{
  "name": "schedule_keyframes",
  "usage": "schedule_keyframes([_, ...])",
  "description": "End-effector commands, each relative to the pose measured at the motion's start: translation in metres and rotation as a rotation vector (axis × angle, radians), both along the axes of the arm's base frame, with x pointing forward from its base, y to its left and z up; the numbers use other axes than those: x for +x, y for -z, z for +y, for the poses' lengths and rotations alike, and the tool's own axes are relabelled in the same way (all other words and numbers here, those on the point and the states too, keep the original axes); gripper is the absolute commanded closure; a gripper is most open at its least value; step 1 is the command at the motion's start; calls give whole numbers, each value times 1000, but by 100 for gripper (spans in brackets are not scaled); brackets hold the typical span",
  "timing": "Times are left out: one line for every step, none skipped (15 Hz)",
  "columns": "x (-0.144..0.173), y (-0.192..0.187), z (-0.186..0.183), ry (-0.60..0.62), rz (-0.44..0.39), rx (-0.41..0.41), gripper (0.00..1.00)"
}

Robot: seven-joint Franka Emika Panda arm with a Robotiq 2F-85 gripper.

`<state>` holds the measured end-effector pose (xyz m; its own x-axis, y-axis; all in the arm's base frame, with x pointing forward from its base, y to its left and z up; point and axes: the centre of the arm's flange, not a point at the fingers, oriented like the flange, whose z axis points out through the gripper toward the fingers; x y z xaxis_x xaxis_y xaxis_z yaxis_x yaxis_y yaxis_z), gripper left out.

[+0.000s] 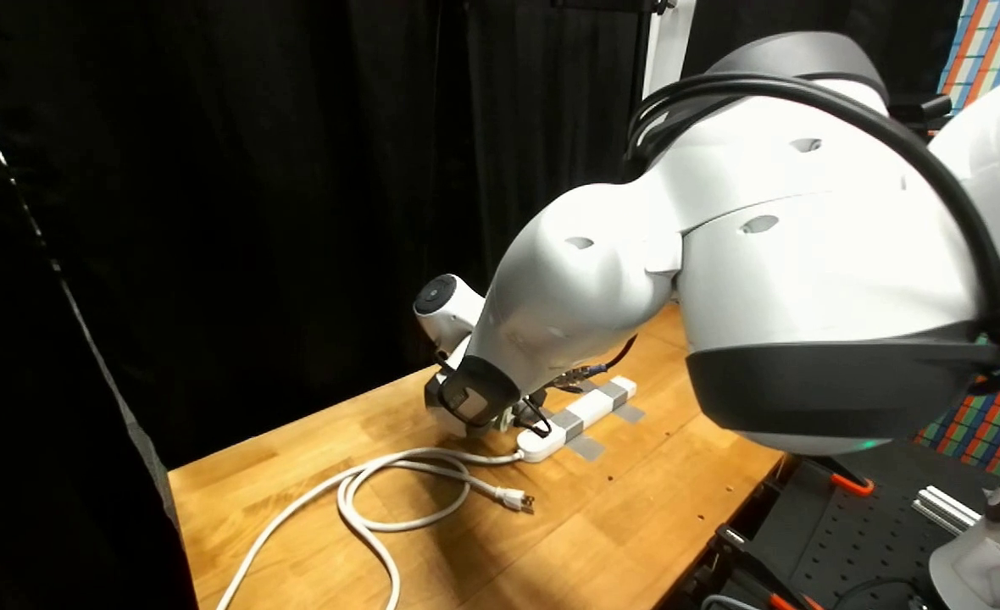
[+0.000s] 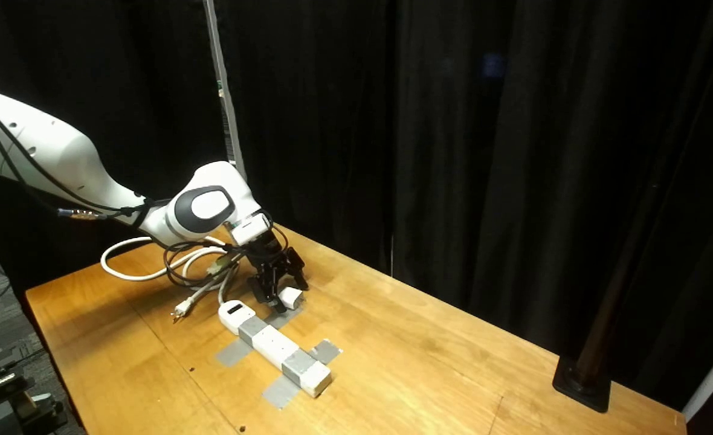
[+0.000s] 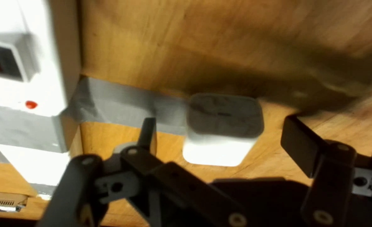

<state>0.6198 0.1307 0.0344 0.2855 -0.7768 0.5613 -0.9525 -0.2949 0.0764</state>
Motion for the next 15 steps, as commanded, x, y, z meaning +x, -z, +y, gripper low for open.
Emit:
schedule_keyframes([-13,3,14,-5,-51,-16,0])
schedule_keyframes([-12,3,14,0,-51,-14,0])
schedule_keyframes([-12,3,14,9,-51,-12,0])
schedule_keyframes([-12,2,14,13,-52,-11,0])
schedule_keyframes([-12,2,14,15,-51,-13,18])
schedule_keyframes([-12,2,14,15,-51,-15,25])
schedule_keyframes([-12,2,15,13,-55,-15,32])
schedule_keyframes([-11,1,15,13,-60,-13,41])
schedule_keyframes([-10,0,15,12,-63,-10,49])
schedule_keyframes([-10,-2,15,13,-64,-11,57])
schedule_keyframes([-9,-4,14,13,-65,-10,64])
schedule_keyframes([-8,-5,13,13,-64,-10,70])
schedule_keyframes([-6,-8,11,12,-62,-6,77])
schedule_keyframes([-5,-9,8,14,-54,-2,77])
schedule_keyframes([0,-13,3,10,-47,2,77])
